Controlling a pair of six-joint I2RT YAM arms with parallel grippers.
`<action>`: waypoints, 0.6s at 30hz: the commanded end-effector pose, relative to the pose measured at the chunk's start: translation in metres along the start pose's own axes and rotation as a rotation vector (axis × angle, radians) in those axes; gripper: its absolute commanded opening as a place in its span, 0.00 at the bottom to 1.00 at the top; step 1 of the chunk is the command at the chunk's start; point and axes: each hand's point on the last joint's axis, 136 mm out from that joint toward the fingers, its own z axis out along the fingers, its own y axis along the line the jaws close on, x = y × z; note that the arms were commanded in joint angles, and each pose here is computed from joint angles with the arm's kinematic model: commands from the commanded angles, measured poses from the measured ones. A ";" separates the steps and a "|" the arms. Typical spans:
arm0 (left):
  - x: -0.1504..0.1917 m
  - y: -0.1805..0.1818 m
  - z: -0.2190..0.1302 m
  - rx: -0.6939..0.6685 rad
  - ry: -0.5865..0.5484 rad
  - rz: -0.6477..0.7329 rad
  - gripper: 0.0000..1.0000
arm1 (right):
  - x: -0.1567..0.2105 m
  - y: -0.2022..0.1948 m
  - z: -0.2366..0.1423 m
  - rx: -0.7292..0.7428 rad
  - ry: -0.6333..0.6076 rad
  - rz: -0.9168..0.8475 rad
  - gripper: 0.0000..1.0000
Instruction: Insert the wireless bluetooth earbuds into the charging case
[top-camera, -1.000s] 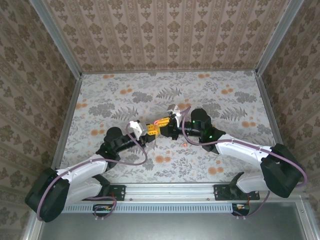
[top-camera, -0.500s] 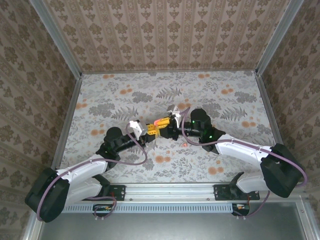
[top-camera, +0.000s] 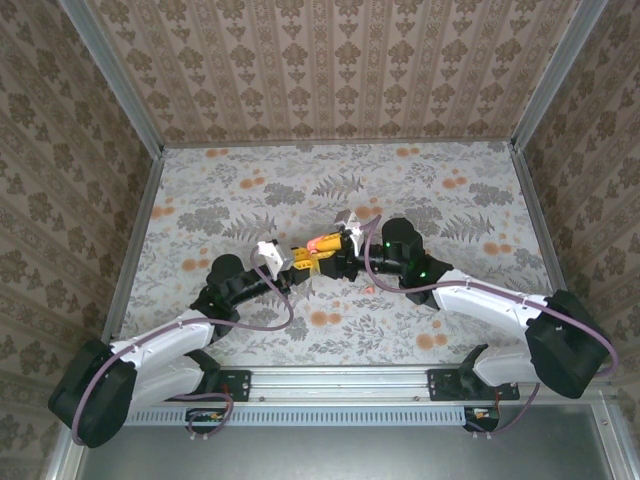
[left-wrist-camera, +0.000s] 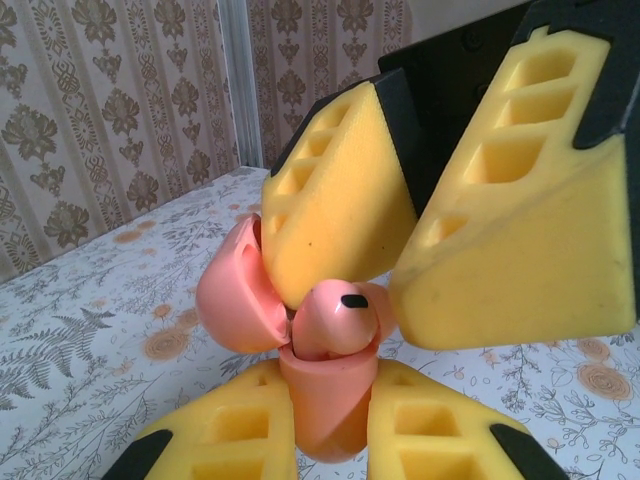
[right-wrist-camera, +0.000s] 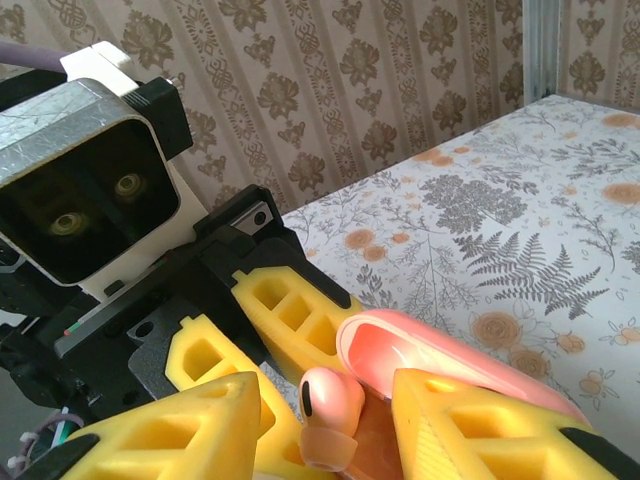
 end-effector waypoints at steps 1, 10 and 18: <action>-0.026 -0.003 -0.001 0.015 -0.076 0.033 0.05 | -0.001 -0.002 -0.004 0.034 0.003 -0.004 0.43; -0.025 -0.003 -0.001 0.014 -0.072 0.031 0.05 | -0.011 -0.001 -0.008 0.045 -0.018 -0.007 0.51; -0.024 -0.003 -0.001 0.014 -0.069 0.030 0.05 | -0.022 0.002 -0.015 0.055 -0.050 -0.013 0.55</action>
